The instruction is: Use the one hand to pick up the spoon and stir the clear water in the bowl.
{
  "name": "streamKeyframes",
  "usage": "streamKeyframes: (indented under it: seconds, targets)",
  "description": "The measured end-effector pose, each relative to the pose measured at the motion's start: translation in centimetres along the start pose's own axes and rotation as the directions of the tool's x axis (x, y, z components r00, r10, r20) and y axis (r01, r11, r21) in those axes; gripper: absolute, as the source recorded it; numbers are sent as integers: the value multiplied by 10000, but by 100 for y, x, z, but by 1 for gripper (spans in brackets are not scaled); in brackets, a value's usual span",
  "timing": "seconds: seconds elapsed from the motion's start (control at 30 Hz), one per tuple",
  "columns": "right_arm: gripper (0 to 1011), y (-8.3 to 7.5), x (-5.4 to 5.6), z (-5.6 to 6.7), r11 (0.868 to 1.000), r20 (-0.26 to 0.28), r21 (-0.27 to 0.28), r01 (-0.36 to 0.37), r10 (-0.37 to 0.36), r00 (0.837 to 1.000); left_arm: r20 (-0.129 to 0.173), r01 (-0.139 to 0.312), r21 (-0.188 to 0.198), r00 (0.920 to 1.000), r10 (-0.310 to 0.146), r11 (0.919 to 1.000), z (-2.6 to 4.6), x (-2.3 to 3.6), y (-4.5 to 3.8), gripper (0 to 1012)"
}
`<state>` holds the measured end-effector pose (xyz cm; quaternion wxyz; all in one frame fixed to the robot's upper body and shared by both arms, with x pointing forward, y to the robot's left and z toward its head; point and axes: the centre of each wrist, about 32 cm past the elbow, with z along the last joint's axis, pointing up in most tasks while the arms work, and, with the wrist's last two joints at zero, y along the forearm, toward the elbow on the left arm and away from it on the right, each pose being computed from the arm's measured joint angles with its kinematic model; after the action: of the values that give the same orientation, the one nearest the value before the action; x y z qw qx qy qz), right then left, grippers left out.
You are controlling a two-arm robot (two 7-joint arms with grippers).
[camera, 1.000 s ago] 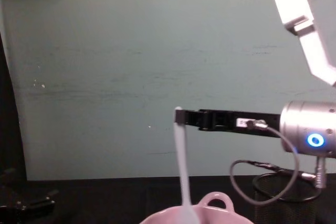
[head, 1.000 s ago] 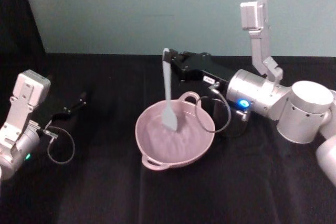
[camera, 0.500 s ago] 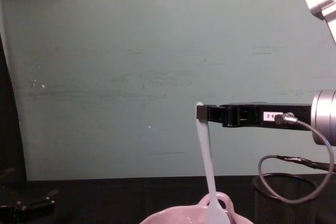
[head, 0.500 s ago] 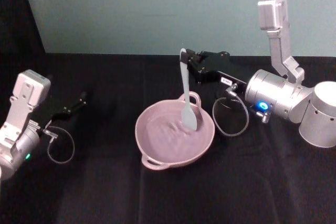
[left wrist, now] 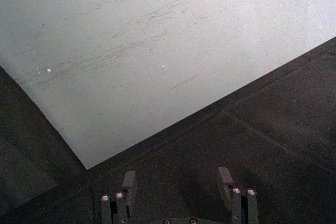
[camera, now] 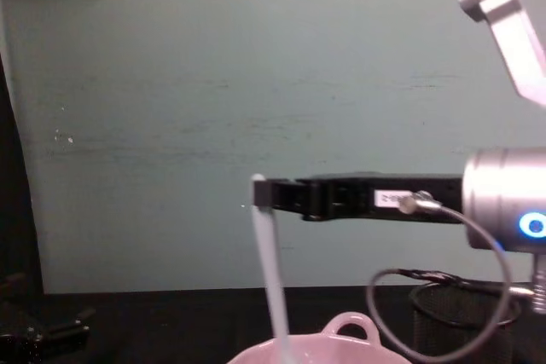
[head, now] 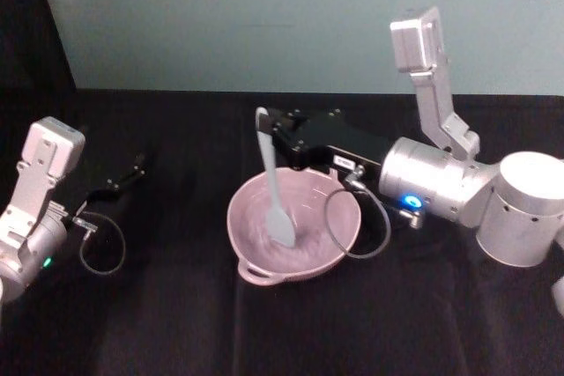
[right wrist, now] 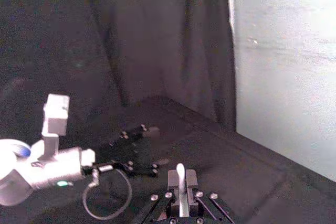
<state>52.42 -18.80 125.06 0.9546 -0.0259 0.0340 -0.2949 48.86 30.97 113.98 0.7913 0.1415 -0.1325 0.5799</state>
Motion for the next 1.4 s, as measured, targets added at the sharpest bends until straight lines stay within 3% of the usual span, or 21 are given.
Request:
streamKeyframes:
  seconds: [0.23,0.47,0.67,0.93,1.13,1.4]
  targets:
    - [86,190,41,-50,9990,-414,301,-318,330,9986,1,0,1,10000,0,10000,0,0,0,1011]
    - [86,306,216,-106,9992,-675,393,-3,30,9977,0,-1,0,10000,1,10000,0,0,0,1011]
    - [86,255,401,-166,9972,-985,508,541,-489,9939,0,0,0,10000,0,10000,0,0,0,1011]
    - [86,12,577,-170,9870,-1108,653,1470,-1392,9840,0,0,0,10000,0,10000,0,0,0,1011]
    - [86,-97,557,-120,9858,-839,587,1572,-1521,9848,0,0,0,10000,0,10000,0,0,0,1011]
    - [86,-157,377,-63,9916,-473,173,1281,-1272,9907,0,-1,0,10000,1,10000,0,0,0,1011]
